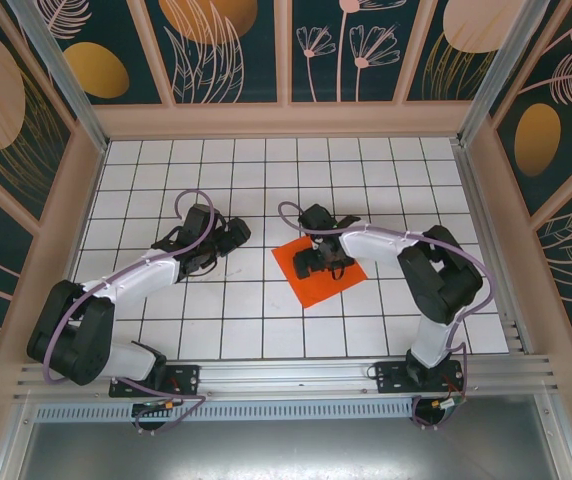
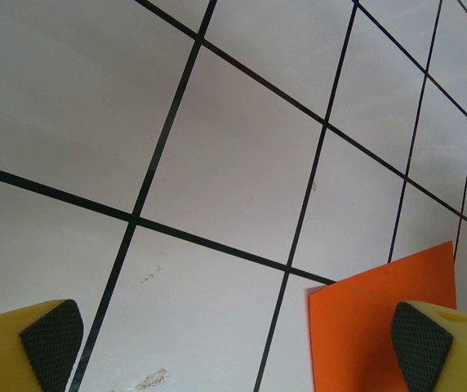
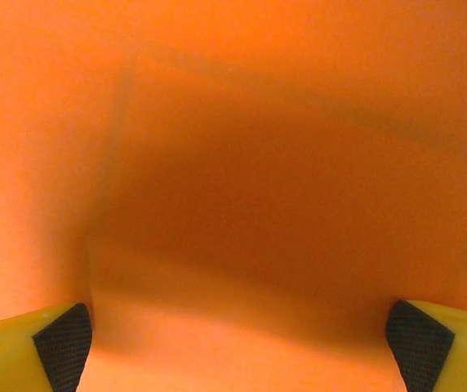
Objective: Fold a paper plane with a square sheet of paper (pick it up from the middle)
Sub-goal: First fold in half a square sheet of paper at the center of the table.
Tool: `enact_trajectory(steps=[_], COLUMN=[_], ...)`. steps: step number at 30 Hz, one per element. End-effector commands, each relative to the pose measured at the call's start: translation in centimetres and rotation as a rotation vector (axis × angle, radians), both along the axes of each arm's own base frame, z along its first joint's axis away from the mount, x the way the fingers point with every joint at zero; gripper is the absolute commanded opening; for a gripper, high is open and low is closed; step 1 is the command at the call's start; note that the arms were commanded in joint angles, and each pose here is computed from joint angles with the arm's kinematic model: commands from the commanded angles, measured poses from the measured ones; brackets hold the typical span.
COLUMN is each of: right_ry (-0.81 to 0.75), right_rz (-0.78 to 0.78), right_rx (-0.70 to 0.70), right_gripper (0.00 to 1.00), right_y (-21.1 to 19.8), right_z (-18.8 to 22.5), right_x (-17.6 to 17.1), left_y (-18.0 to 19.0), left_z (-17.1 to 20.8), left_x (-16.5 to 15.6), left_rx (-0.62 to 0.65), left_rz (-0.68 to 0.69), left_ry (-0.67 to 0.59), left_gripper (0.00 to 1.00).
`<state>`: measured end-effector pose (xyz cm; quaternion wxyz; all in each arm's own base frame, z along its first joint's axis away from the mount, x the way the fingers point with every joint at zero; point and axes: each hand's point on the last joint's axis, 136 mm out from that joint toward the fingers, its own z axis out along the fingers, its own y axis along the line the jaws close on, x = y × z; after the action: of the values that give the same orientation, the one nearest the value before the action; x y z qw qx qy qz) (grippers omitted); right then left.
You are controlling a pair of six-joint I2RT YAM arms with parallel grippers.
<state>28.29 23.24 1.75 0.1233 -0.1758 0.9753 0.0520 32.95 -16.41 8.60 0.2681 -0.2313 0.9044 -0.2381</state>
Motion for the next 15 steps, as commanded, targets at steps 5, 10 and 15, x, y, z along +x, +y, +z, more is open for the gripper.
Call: enact_trajectory(steps=[5, 10, 15], right_ry=[0.044, 0.066, 0.057], right_rz=[0.001, -0.005, -0.018], right_rx=[-0.106, -0.131, -0.138], right_gripper=[0.91, 0.84, 0.75], right_y=[-1.6, -2.2, -2.4], right_z=[-2.3, -3.7, -3.8], right_x=[-0.7, -1.2, -1.1], left_y=[0.6, 0.6, 0.6], left_z=[-0.7, -0.8, -1.0], left_x=[-0.3, -0.4, -0.5], left_rx=[0.028, 0.028, 0.026], left_rz=[0.002, 0.004, 0.004], left_ry=[0.021, 0.026, 0.032], left_gripper=[0.99, 0.99, 0.99])
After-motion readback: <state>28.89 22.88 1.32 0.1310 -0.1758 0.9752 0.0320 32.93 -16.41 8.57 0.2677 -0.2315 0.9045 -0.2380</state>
